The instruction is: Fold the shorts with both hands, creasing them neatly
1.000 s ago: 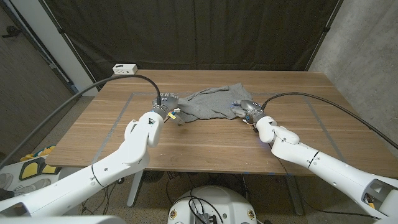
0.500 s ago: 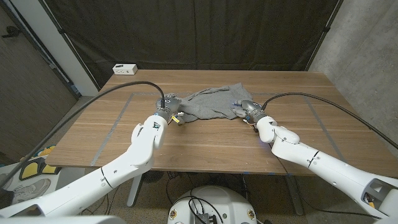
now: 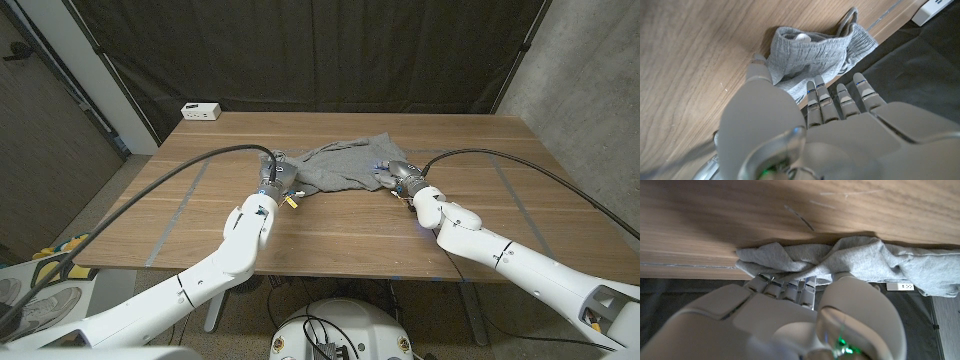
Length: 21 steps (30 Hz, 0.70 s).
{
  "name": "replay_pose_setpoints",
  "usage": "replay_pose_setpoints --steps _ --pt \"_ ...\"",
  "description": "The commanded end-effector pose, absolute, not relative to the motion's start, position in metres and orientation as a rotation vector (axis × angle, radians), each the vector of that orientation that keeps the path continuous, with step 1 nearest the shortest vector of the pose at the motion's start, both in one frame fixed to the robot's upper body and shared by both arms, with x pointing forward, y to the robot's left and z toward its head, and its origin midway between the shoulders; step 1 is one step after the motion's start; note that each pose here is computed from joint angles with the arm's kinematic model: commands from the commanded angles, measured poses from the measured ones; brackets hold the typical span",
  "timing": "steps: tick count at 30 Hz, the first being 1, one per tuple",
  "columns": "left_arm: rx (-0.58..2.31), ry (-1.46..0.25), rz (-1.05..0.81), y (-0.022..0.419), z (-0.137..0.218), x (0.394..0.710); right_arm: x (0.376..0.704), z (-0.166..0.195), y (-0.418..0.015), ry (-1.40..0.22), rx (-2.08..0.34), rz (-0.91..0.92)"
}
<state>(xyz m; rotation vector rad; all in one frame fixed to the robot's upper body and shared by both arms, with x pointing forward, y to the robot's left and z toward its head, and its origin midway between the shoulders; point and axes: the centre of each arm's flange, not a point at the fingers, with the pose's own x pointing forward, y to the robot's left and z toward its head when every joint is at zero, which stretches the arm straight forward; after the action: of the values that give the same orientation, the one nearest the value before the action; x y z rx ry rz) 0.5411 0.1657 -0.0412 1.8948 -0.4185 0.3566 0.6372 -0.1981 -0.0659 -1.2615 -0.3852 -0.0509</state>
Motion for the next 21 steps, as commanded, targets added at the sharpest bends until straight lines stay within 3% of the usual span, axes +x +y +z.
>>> replay_pose_setpoints --steps 1,12,21 --pt "2.020 -0.404 0.371 0.155 -0.055 0.552 0.640 -0.066 -0.199 -0.384 -1.252 -0.051" --pt "2.069 -0.380 0.310 0.150 -0.073 0.574 0.642 -0.065 -0.203 -0.373 -1.249 -0.051" --pt "2.056 -0.459 0.383 0.149 -0.075 0.577 0.644 -0.063 -0.203 -0.369 -1.254 -0.054"
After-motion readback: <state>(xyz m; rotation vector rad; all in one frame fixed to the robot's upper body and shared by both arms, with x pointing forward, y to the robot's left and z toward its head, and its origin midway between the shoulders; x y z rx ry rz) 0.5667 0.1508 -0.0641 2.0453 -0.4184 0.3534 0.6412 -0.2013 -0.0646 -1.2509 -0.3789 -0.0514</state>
